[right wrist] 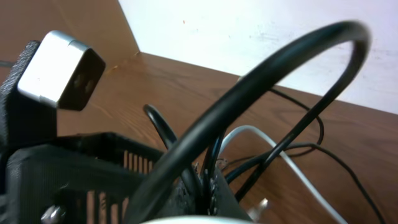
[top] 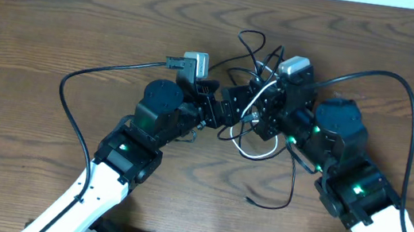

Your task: Untangle cables

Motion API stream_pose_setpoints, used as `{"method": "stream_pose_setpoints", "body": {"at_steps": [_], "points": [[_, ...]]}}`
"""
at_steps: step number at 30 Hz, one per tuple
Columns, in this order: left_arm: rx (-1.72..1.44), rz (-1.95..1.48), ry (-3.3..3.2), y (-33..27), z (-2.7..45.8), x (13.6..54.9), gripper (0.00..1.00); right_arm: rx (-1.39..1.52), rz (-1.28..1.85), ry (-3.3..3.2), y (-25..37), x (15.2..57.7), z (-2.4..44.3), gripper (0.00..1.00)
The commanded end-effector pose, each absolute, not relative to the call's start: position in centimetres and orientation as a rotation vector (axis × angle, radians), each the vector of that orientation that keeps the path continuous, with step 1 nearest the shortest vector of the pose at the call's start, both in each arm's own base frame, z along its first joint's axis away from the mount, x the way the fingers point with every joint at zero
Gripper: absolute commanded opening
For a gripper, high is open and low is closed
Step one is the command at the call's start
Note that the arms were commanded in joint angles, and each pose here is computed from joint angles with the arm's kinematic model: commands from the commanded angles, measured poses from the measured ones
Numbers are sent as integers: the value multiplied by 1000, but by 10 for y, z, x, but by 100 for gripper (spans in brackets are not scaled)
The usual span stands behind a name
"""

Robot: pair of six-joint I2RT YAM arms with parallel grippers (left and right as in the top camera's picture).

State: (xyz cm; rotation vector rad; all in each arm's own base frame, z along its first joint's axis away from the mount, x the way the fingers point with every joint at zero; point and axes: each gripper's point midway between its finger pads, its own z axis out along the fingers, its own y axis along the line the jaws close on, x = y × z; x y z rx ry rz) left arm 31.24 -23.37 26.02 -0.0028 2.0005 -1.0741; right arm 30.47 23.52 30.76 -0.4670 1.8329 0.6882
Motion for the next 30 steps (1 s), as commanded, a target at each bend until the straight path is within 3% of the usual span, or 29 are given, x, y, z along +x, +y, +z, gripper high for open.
{"method": "stream_pose_setpoints", "body": {"at_steps": [1,7,16,30], "points": [[9,-1064,1978,-236,267,314,98,-521,720,1804,246,301,311,1],[12,-974,2050,-235,239,324,98,-609,911,1673,268,282,341,1],[48,-806,2131,-226,199,340,98,-569,946,1670,261,274,352,1],[-124,-619,2288,-168,160,346,98,-266,556,1861,179,285,326,1]]}}
